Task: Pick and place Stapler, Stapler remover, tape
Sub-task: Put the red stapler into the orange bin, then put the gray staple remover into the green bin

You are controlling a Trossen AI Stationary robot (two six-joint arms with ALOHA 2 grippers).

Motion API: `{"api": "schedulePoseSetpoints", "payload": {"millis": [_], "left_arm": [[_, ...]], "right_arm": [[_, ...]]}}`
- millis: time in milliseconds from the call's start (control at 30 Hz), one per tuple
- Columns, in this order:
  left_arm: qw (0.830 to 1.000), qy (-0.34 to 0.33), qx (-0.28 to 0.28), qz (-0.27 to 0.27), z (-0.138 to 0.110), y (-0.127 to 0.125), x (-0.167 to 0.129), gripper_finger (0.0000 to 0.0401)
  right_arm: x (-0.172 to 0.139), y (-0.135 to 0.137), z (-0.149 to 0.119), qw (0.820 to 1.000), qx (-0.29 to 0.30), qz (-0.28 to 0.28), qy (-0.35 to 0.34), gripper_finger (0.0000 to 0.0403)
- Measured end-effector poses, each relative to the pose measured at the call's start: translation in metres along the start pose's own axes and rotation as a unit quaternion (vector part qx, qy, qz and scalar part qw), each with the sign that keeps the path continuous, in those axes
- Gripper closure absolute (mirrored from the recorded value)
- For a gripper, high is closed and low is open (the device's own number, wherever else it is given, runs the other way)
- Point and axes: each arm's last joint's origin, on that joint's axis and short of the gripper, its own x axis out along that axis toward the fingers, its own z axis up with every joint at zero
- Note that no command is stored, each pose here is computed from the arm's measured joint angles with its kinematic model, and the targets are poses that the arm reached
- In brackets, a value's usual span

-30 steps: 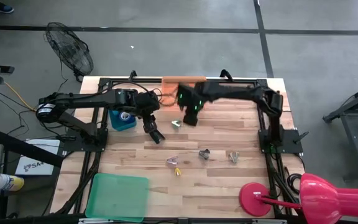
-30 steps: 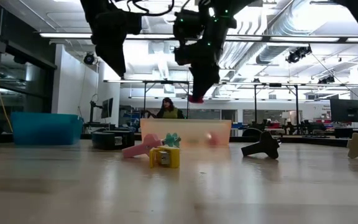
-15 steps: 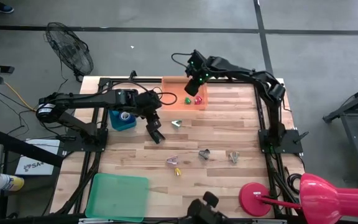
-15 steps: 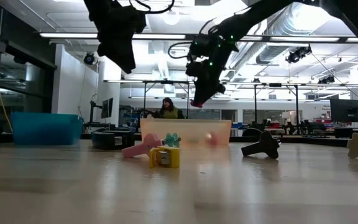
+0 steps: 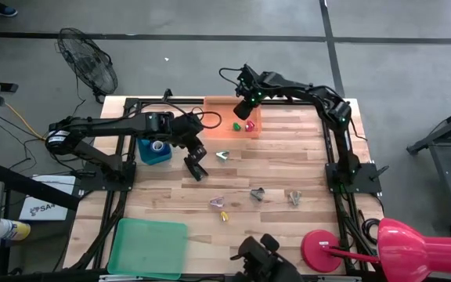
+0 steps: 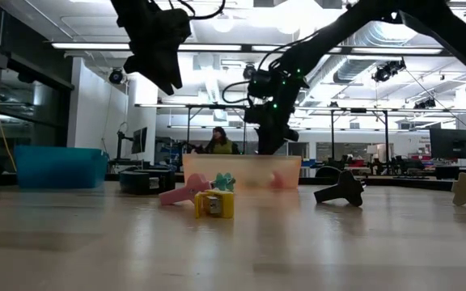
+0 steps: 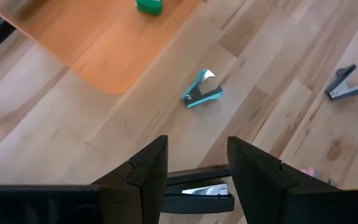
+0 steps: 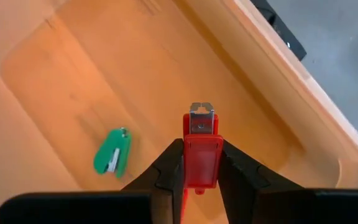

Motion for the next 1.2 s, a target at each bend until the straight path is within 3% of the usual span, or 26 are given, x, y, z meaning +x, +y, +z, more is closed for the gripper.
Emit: {"api": "schedulePoseSetpoints", "payload": {"millis": [267,767,900,1000,1200], "left_arm": [[1.000,-0.003,-0.013,0.006,0.000,0.000,0.000,0.0238],[1.000,-0.004,-0.008,0.008,0.000,0.000,0.000,0.0238],[1.000,-0.001,-0.007,0.009,0.000,0.001,0.000,0.0238],[1.000,0.000,-0.006,0.009,-0.001,0.001,0.000,0.0238],[1.000,0.000,0.008,0.009,-0.001,0.001,0.000,0.0238]], "right_arm": [[0.001,-0.004,-0.001,1.000,0.015,-0.004,0.004,0.0320],[0.000,-0.004,-0.007,0.998,0.047,0.001,0.036,0.0224],[0.000,-0.004,-0.008,0.998,0.052,0.007,0.042,0.0217],[-0.002,-0.001,-0.009,0.997,0.043,0.042,0.049,0.0218],[-0.025,0.003,-0.006,0.996,0.038,0.070,0.025,0.0217]]}}
